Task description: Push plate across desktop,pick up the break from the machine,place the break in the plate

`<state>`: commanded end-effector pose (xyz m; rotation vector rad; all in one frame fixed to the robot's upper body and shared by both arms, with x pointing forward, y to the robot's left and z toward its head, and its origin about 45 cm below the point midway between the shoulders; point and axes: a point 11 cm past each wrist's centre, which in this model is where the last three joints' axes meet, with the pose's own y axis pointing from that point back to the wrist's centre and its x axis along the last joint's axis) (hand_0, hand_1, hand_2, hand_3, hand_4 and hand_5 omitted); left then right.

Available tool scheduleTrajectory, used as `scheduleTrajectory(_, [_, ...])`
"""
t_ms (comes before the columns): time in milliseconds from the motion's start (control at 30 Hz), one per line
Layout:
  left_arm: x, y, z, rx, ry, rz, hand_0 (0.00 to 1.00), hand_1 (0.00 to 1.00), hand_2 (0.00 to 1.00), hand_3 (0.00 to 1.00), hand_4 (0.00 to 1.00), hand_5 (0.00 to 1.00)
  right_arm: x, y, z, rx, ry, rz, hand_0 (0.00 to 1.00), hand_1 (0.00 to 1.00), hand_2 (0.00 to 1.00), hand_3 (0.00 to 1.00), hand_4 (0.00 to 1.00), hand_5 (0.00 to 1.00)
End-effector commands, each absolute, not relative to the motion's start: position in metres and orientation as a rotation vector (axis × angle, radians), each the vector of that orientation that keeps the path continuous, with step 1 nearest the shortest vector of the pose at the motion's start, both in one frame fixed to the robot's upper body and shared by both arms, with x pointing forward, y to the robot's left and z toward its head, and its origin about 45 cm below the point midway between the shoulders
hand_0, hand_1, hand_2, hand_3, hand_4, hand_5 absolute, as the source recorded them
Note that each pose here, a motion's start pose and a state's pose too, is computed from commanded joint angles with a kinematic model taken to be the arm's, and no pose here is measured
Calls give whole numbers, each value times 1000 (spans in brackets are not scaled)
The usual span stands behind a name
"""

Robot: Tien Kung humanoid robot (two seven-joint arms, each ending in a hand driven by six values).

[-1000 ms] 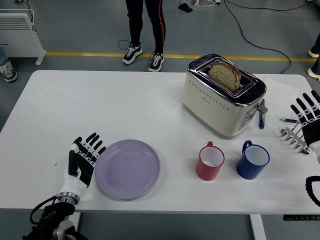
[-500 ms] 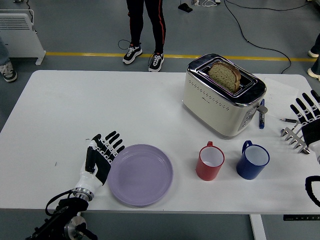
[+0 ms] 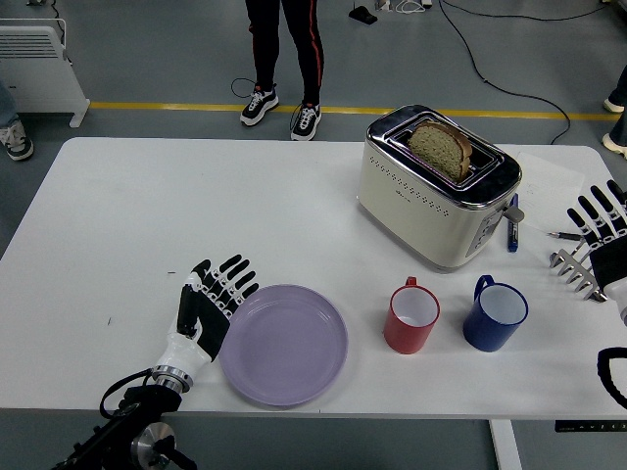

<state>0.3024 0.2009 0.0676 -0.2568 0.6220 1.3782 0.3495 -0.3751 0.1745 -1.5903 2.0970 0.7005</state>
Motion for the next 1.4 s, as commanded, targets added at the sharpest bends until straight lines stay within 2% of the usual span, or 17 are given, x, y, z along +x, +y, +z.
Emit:
scheduleTrajectory(267, [305,238,83,-316,538,1517,746,796,813,724,540,998,350,-367,195,-1709,2180,501,713,652,669,657,481,524])
scheduleTrajectory(467, [310,286,102,-391,465,1663,752,794,807,722,545,998,363,-347,237,-1925,2220,117,719,662,677,658,482,521])
scheduleTrajectory(500, [310,296,104,-404,454,1692,756,786,804,719,551,998,367,-344,245,-1965,2237,37,753,727,742,706,550,449])
scheduleTrajectory(667, [308,329,113,-443,414,1786,756,786,804,719,551,998,391,-336,276,-2103,2321,-316,753,727,742,706,550,449])
scheduleTrajectory(700, [307,337,115,-454,403,1809,759,786,804,719,550,998,399,-332,283,-2142,2347,-399,828,808,870,828,690,280])
scheduleTrajectory(767, [305,349,119,-469,385,1842,759,786,804,719,550,998,414,-320,291,-2214,2378,-534,828,808,870,828,690,280])
scheduleTrajectory(867, [303,360,122,-481,372,1871,759,786,804,719,550,998,434,-297,308,-2300,2380,-742,828,808,870,828,690,280])
scheduleTrajectory(900, [303,363,123,-484,369,1881,759,783,803,717,551,998,442,-287,313,-2342,2375,-816,881,860,914,899,718,197])
scheduleTrajectory(1167, [301,369,123,-485,365,1899,760,783,800,717,550,998,493,-216,343,-2482,2316,-1444,902,880,929,924,736,183])
scheduleTrajectory(1300, [300,370,121,-479,371,1902,763,781,800,717,546,998,510,-192,341,-2497,2270,-1809,925,894,941,932,750,186])
scheduleTrajectory(1400, [299,371,120,-476,374,1909,763,781,800,717,546,998,520,-184,330,-2559,2255,-1919,925,894,941,932,750,186])
